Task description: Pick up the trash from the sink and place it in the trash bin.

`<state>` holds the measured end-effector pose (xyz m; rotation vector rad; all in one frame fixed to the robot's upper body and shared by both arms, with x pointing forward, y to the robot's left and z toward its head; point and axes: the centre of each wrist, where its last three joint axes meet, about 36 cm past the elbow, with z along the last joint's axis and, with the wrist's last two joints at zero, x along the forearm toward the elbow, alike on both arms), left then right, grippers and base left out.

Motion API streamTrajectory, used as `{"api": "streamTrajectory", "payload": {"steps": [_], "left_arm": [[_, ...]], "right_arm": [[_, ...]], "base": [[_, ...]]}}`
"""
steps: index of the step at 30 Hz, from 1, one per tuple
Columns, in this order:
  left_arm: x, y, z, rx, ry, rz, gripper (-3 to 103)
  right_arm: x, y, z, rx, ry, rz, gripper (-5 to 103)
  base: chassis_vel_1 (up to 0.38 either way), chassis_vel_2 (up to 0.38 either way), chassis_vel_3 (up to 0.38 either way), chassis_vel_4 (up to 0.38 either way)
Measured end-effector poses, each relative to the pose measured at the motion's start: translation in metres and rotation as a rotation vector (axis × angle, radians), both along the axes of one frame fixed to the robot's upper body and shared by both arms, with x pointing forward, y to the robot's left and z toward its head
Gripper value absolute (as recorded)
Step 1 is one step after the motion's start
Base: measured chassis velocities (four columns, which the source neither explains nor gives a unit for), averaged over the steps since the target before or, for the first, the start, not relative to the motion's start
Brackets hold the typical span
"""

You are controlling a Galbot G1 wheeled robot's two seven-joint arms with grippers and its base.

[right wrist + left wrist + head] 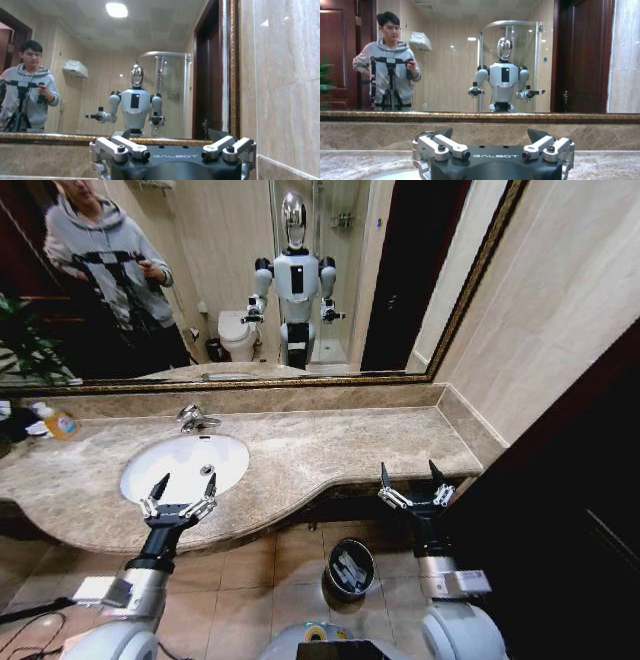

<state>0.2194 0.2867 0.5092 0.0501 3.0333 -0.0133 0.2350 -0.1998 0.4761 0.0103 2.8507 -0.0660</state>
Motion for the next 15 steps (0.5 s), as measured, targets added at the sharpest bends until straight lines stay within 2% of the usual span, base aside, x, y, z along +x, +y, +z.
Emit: {"api": "streamTrajectory", "payload": {"steps": [6,15], "left_arm": [[0.0,0.0,0.0,0.0,0.0,0.0,100],[0.0,0.0,0.0,0.0,0.0,0.0,100]], "right_arm": [[0.0051,-0.0013,-0.0051,-0.016,-0.035,-0.038,100],[0.0043,-0.0007,-0.0032,-0.018,-0.04,-0.037,100]], "base": [[0.0,0.0,0.0,0.0],[0.0,0.0,0.0,0.0]]}}
